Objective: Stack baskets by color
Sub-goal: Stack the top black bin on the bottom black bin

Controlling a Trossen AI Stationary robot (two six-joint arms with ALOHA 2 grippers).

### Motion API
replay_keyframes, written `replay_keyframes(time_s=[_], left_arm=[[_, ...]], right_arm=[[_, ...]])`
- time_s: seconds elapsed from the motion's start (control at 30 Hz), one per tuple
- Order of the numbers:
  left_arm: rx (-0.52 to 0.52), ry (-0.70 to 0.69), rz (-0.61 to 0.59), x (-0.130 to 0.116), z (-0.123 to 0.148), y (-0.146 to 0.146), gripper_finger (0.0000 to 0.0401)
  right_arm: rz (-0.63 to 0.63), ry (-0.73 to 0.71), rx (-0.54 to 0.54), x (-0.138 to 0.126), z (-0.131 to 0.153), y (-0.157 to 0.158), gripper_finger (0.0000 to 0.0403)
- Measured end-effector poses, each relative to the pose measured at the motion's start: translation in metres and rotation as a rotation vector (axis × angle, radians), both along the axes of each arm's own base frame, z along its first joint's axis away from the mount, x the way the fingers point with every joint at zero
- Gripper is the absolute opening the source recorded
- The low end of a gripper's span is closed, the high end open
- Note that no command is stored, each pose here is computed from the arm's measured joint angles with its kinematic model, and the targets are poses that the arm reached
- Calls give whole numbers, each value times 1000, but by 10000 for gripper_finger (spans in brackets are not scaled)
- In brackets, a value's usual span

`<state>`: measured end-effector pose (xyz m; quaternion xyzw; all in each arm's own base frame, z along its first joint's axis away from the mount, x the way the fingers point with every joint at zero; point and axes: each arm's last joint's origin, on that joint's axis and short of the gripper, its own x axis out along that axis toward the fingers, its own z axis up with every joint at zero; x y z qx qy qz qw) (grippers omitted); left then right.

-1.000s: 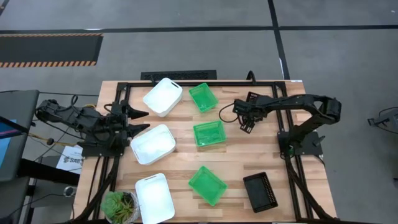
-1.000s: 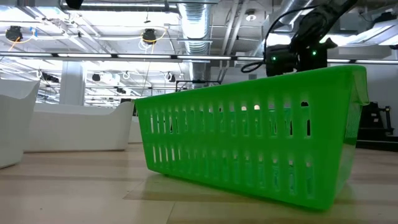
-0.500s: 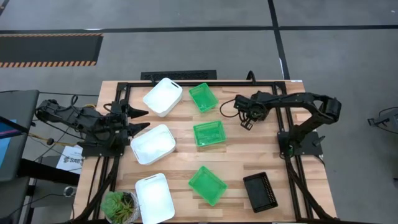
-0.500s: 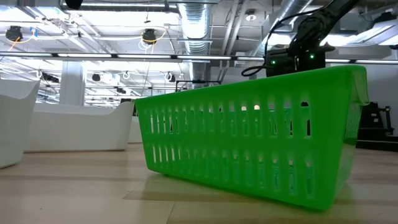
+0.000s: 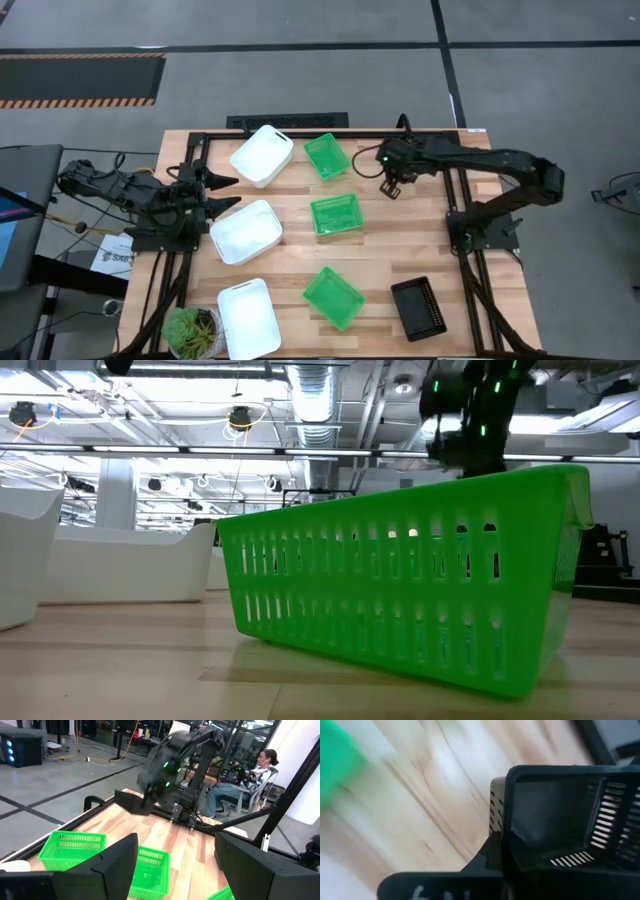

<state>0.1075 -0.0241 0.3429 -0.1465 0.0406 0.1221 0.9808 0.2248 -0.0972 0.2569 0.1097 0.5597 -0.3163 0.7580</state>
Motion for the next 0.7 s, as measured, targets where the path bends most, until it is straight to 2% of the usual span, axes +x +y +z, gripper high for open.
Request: replay_keyframes(time_s=[0.2, 0.33, 0.53, 0.7], left_arm=[[-1, -1, 0, 0, 0, 0, 254], [-2, -1, 0, 0, 0, 0, 254], [-24, -6, 3, 0, 0, 0, 254], [-43, -10, 5, 0, 0, 0, 254]], right_arm=[[33, -186, -25, -10, 63, 33, 3], [79, -299, 6, -18, 92, 65, 3], [230, -408, 112, -23, 122, 121, 3], [373, -399, 216, -26, 131, 172, 7]])
